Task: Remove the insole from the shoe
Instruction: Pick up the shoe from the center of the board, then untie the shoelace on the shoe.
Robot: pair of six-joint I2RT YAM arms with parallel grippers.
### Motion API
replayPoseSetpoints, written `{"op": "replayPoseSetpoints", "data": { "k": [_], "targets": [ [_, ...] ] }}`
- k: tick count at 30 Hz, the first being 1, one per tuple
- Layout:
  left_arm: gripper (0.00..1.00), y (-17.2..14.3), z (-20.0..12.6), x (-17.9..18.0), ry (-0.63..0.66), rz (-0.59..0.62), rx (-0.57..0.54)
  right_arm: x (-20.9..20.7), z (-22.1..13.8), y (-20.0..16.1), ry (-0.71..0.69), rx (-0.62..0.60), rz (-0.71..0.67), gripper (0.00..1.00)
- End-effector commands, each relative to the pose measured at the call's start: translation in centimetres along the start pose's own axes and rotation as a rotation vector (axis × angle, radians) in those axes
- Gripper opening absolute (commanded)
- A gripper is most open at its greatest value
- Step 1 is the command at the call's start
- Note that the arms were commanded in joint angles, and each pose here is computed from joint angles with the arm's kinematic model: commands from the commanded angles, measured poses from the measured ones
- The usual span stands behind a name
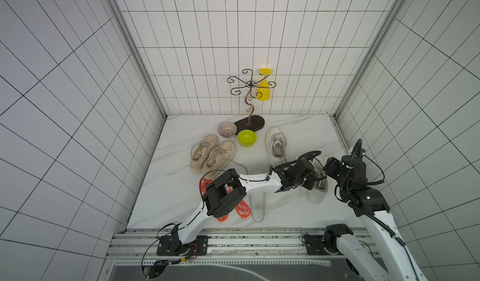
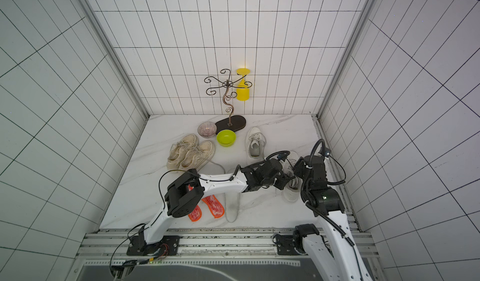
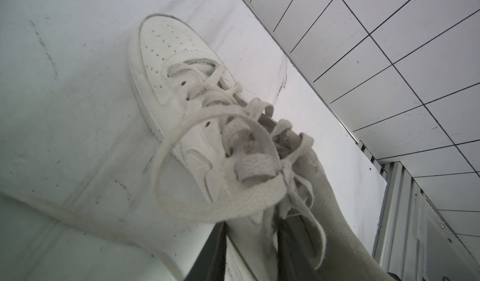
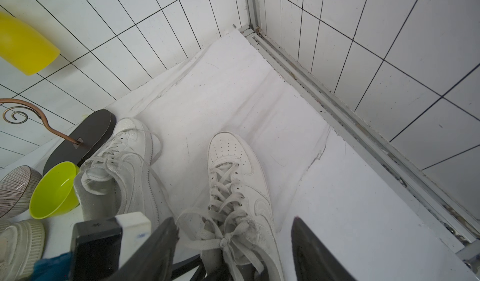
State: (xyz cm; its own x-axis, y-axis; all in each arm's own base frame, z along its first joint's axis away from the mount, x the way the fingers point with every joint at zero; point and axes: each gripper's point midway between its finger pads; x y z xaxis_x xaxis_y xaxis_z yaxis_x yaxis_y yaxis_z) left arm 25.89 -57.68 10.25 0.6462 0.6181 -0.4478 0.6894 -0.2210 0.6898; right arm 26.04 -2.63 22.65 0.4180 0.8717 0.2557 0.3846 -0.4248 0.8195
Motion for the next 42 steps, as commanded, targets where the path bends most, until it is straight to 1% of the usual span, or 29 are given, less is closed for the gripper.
{"op": "replayPoseSetpoints", "data": {
  "k": [1, 5, 7, 8, 11, 14, 15, 17, 19, 22, 26, 31, 32, 38, 42],
  "targets": [
    [0.28, -0.6, 1.1, 3.0, 0.131, 0.03, -0.006, -0.3, 0.5, -0.9, -0.008, 0.031, 0.004, 0.7],
    [0.12, 1.1, -0.2, 3.8, 0.194, 0.061, -0.071, -0.1, 0.8, -2.0, 0.01, 0.068, 0.006, 0.7],
    [0.03, 2.2, -1.4, 4.3, 0.227, 0.063, -0.106, 0.2, 0.9, -2.5, 0.03, 0.085, 0.012, 0.69],
    [0.0, 2.7, -2.1, 4.5, 0.236, 0.062, -0.122, 0.5, 1.0, -2.7, 0.046, 0.095, 0.011, 0.69],
    [0.0, 4.2, -4.6, 5.3, 0.255, 0.056, -0.178, 1.8, 1.2, -3.6, 0.118, 0.137, 0.0, 0.68],
    [0.0, 5.2, -7.2, 6.4, 0.263, 0.04, -0.22, 3.5, 1.4, -5.1, 0.217, 0.203, -0.02, 0.64],
    [0.0, 5.4, -8.0, 6.9, 0.267, 0.035, -0.227, 4.0, 1.5, -5.8, 0.246, 0.234, -0.027, 0.62],
    [0.0, 5.6, -9.5, 7.8, 0.277, 0.029, -0.239, 4.4, 1.7, -7.4, 0.26, 0.305, -0.032, 0.58],
    [0.0, 5.5, -10.6, 8.7, 0.286, 0.027, -0.246, 5.6, 1.5, -8.8, 0.283, 0.377, -0.067, 0.51],
    [0.0, 4.7, -11.2, 9.8, 0.271, 0.01, -0.221, 7.3, 0.8, -10.2, 0.306, 0.406, -0.121, 0.48],
    [0.0, 3.4, -11.2, 10.6, 0.242, -0.013, -0.175, 8.2, 1.0, -12.5, 0.355, 0.466, -0.121, 0.45],
    [0.0, 2.7, -11.4, 10.2, 0.167, -0.042, -0.183, 11.8, 0.1, -14.5, 0.561, 0.522, -0.08, 0.36],
    [0.0, 2.5, -11.3, 10.1, 0.158, -0.044, -0.181, 12.0, 0.0, -14.9, 0.569, 0.541, -0.082, 0.35],
    [0.0, 2.4, -11.6, 9.4, 0.11, -0.065, -0.195, 14.4, -0.2, -15.5, 0.631, 0.55, -0.112, 0.31],
    [0.0, 2.4, -11.9, 9.3, 0.113, -0.065, -0.199, 14.5, 0.4, -16.3, 0.614, 0.57, -0.127, 0.3]
  ]
}}
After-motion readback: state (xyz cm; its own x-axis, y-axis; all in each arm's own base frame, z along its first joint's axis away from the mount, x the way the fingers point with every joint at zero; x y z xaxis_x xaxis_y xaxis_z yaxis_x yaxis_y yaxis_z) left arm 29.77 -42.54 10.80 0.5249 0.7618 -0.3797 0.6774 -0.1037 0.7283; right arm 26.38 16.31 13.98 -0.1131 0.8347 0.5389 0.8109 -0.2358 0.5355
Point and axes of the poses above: each gripper's point midway between its finger pads, its own z axis out along the fingers, its own x axis along the line the jaws close on, y = z × x, and after that the axes turned 1 degree about -z, right-handed
